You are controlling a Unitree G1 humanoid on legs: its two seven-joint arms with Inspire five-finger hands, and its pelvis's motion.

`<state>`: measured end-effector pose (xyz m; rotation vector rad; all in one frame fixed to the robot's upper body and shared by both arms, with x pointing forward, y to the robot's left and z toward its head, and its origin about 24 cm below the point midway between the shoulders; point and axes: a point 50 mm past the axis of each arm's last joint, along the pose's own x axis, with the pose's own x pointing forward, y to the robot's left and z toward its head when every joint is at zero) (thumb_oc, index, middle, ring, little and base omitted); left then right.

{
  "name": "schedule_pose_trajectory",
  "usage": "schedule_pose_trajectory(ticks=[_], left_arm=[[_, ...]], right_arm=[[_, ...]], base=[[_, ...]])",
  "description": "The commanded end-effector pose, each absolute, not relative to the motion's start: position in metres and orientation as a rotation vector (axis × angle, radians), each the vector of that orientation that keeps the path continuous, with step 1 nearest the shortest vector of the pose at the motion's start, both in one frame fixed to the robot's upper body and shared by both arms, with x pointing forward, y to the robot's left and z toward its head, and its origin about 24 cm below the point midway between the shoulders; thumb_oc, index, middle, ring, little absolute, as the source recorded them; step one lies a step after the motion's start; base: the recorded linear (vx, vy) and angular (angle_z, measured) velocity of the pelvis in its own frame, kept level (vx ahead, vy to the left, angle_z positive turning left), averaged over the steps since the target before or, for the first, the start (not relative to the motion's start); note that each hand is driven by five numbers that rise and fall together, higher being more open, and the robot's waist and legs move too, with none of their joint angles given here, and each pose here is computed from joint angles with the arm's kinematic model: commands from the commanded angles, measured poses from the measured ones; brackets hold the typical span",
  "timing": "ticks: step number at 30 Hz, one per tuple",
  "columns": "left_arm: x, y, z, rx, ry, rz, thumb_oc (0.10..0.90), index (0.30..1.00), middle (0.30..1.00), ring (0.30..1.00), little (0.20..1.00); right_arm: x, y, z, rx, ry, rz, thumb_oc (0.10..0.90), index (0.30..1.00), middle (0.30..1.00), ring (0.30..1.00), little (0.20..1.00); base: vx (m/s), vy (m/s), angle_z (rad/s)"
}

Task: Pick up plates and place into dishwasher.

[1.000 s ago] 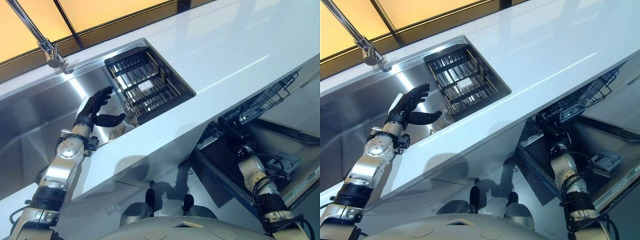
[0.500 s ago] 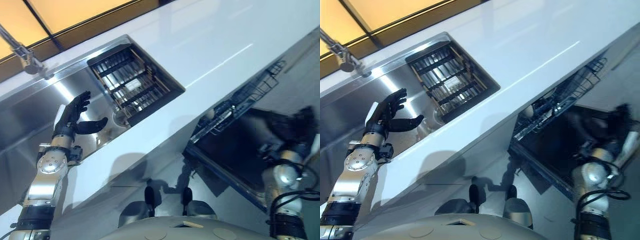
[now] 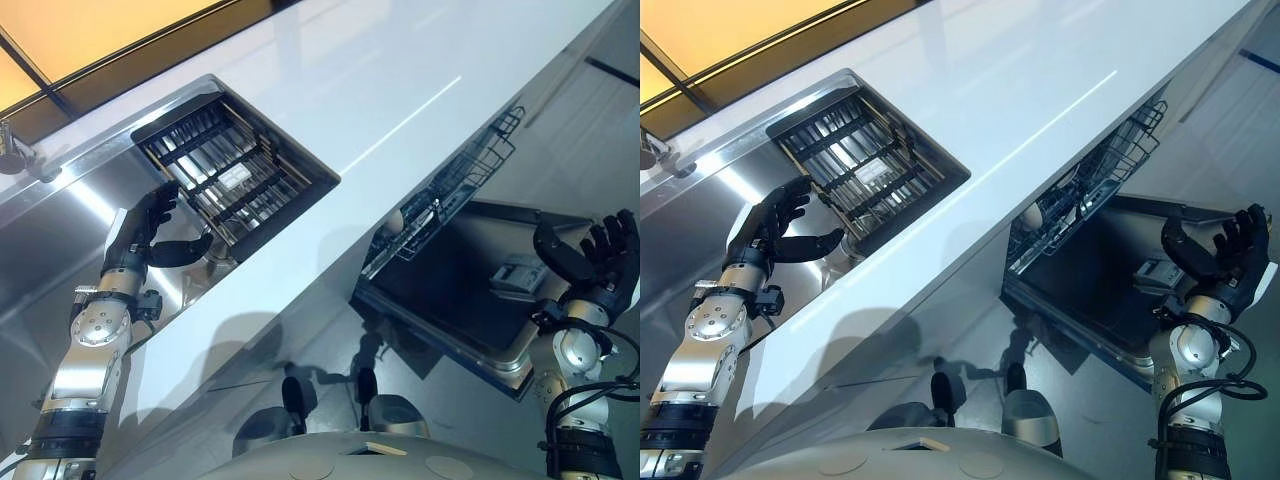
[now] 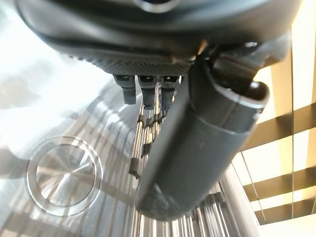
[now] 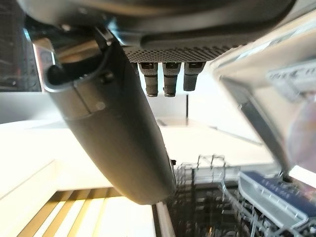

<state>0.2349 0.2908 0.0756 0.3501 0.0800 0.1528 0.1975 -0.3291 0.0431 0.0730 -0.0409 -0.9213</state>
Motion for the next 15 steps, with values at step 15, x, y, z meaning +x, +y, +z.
schedule_pose_trajectory(ticks=[15], left_arm=[[0.264,0.305,0.143,0.460,-0.162,0.187,0.800,0.900,0.900,0.900,0.900]], right_arm=[[0.134,-0.408,0.004,0.098,0.193,-1.656,0.800,0.900,0.900,0.900,0.900]], base=[[-0.02,-0.087,0.03]])
